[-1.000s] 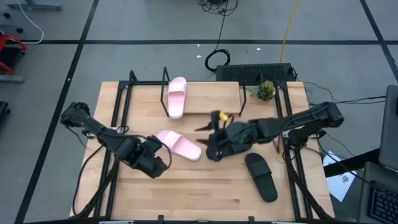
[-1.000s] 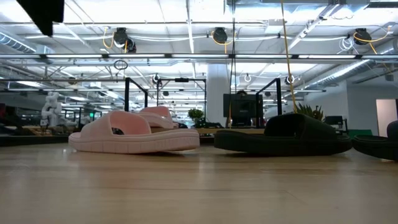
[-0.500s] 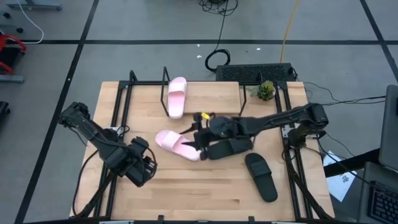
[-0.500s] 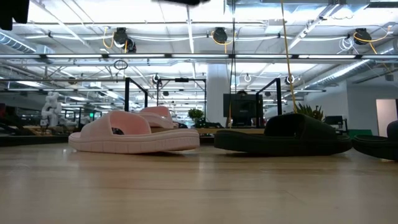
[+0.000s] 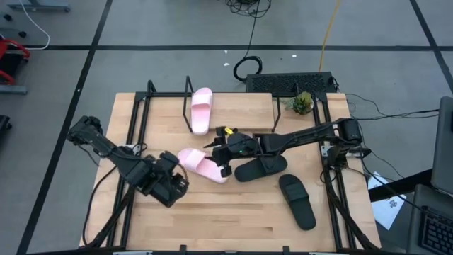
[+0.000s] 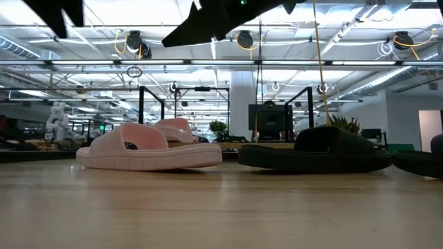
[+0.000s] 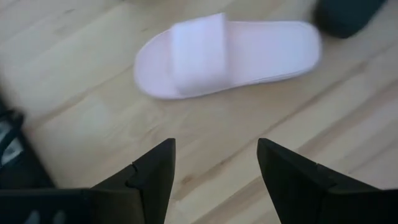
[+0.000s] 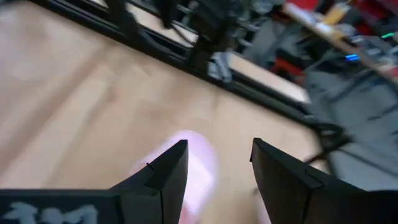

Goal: Pick and place slides into the shelf
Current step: Put the pink slipper on the shelf

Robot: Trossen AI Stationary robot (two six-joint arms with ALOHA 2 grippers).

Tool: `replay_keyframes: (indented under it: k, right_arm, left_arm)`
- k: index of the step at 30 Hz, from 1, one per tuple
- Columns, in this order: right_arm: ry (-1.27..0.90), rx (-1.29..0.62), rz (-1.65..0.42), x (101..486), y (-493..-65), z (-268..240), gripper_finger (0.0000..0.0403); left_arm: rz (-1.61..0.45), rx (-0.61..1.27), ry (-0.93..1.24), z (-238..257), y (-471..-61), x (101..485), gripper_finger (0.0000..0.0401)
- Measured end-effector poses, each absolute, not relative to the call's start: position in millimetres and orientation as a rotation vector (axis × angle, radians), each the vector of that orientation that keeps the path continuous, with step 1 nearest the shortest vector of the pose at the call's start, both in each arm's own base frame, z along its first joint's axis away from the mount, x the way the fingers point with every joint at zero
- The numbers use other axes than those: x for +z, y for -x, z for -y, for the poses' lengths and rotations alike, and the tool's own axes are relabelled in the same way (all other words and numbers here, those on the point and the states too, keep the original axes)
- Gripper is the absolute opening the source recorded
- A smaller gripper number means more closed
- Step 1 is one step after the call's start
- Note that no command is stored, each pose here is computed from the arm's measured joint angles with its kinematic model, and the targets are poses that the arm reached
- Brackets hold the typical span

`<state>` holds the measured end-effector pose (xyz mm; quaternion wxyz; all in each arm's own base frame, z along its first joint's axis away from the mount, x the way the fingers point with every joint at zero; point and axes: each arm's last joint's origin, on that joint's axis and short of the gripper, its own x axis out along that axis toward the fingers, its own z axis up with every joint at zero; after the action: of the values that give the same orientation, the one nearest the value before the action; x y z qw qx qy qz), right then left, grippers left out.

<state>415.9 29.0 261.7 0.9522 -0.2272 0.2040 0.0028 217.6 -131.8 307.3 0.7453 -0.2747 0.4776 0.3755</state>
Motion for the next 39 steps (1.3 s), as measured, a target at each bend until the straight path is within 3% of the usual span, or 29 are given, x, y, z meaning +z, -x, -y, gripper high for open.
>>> replay_keyframes:
  k: [9,14,23,27,33,39]
  right_arm:
    - [0.544,-0.117,-0.348,303,-394,-36,0.0169]
    - [0.545,-0.161,-0.299,330,-376,-43,0.0169]
    - [0.561,-0.196,-0.263,357,-352,-49,0.0169]
    - [0.56,-0.104,-0.34,346,-352,-51,0.0169]
    - [0.63,0.031,-0.512,299,-373,-61,0.0169]
    - [0.721,0.078,-0.488,272,-395,-67,0.0169]
  left_arm:
    - [-1.197,0.808,0.567,103,-224,274,0.0227]
    - [-1.118,0.669,0.692,89,-224,244,0.0227]
    - [-1.074,0.742,0.791,63,-208,228,0.0227]
    - [-1.063,0.723,0.783,61,-207,233,0.0227]
    - [-1.079,0.779,0.795,54,-198,238,0.0227]
    - [-1.051,0.834,0.871,47,-184,248,0.0227]
